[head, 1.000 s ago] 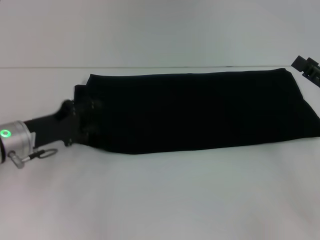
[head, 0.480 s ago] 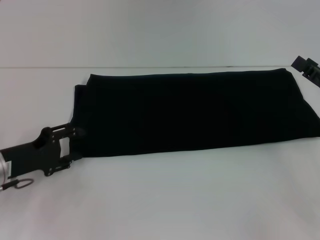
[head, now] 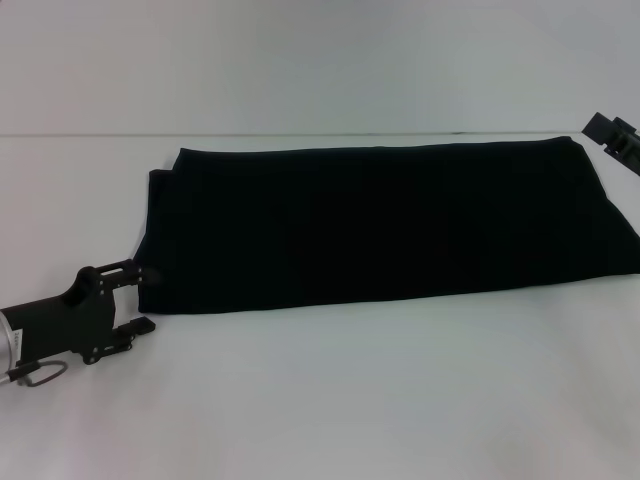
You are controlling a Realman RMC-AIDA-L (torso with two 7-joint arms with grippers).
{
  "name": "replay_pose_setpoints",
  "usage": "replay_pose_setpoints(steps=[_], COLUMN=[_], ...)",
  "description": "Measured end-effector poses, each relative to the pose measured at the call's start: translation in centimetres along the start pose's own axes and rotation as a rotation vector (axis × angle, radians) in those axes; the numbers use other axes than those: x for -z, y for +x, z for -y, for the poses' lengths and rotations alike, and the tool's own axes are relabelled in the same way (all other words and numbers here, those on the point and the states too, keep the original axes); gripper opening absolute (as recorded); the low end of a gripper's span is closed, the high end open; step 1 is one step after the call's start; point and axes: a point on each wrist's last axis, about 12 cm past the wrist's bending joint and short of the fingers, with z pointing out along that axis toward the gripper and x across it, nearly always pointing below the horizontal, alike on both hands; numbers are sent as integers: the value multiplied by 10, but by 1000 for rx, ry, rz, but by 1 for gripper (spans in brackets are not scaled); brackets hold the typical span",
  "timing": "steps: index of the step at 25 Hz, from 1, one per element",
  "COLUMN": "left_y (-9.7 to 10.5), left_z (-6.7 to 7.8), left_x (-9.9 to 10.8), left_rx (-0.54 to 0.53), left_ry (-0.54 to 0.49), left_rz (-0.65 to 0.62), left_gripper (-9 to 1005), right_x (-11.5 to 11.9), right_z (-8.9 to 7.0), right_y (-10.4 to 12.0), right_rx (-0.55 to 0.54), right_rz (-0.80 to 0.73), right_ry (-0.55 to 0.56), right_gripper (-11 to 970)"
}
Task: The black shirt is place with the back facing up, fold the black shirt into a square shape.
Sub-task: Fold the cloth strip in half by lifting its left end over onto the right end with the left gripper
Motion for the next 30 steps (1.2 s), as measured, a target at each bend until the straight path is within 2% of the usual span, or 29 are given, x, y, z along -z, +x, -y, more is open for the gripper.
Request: replay_pose_setpoints(steps=[7, 13, 14, 17, 22, 26, 30], left_y=[1, 3, 4, 3, -2, -5, -5], left_z=[6, 18, 25, 36, 53, 56, 48], left_x=[-10, -25, -34, -44, -53, -52, -44], left_rx=[7, -12, -34, -74, -131, -140, -129], left_ry=[-7, -8, -19, -28, -31, -32, -32], left_rz=[2, -11, -13, -2, 23, 33, 10], left_gripper=[693, 692, 692, 691, 693, 691, 692], right_x=[0, 0, 1, 1, 1, 2, 2], right_z=[0, 1, 1, 1, 1, 0, 0], right_y=[-1, -1, -1, -1, -1, -1, -1], right_rx=[1, 2, 1, 1, 0, 0, 0], right_rz=[1, 2, 2, 2, 4, 7, 7], right_ry=[0, 3, 4, 5, 5, -1, 0], right_gripper=[716, 717, 718, 718, 718, 718, 718])
